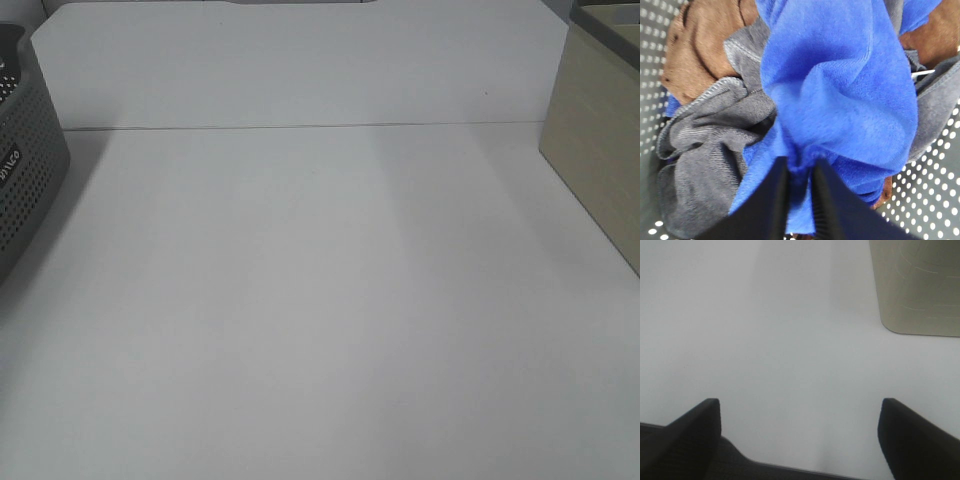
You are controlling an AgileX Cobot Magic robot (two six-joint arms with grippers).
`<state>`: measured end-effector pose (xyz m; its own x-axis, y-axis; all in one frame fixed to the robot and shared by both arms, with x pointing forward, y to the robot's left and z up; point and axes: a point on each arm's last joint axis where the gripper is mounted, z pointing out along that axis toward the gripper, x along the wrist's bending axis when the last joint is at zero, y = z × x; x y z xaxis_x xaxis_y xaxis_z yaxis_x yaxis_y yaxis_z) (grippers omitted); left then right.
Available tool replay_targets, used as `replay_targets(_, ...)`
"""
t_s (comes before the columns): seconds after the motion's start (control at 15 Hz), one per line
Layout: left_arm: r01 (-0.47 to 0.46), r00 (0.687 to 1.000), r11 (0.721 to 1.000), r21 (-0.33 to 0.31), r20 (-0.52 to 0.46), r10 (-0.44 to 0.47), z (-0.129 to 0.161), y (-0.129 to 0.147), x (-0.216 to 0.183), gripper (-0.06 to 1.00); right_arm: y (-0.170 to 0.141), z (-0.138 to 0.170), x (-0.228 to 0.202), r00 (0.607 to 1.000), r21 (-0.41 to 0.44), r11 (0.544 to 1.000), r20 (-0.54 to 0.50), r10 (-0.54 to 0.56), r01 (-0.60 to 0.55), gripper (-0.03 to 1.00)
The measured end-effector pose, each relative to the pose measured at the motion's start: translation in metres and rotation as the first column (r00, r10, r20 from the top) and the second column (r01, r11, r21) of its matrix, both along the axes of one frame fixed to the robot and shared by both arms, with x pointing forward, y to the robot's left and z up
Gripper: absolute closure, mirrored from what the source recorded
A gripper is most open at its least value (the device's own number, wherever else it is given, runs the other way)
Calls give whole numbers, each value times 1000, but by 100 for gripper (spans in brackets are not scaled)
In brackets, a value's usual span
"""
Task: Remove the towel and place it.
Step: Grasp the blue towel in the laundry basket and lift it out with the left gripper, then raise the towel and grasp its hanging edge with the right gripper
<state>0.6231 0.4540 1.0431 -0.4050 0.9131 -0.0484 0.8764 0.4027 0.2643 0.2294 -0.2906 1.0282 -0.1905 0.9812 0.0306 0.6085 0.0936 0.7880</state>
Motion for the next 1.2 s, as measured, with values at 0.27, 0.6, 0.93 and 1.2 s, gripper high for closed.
replay_targets(0.27, 21, 999, 999, 33, 44, -22, 31, -2, -6, 94, 0, 0, 0, 1000, 0, 1000, 0, 0, 0, 17)
replay_targets(0.6, 54, 925, 998, 35, 374, -63, 134, -19, -10, 94, 0, 0, 0, 1000, 0, 1000, 0, 0, 0, 17)
replay_targets(0.93, 211, 748, 972, 102, 624, -227, 218, -77, -13, 94, 0, 0, 0, 1000, 0, 1000, 0, 0, 0, 17)
replay_targets(1.2, 349, 589, 928, 132, 740, -327, 251, -128, -16, 94, 0, 0, 0, 1000, 0, 1000, 0, 0, 0, 17)
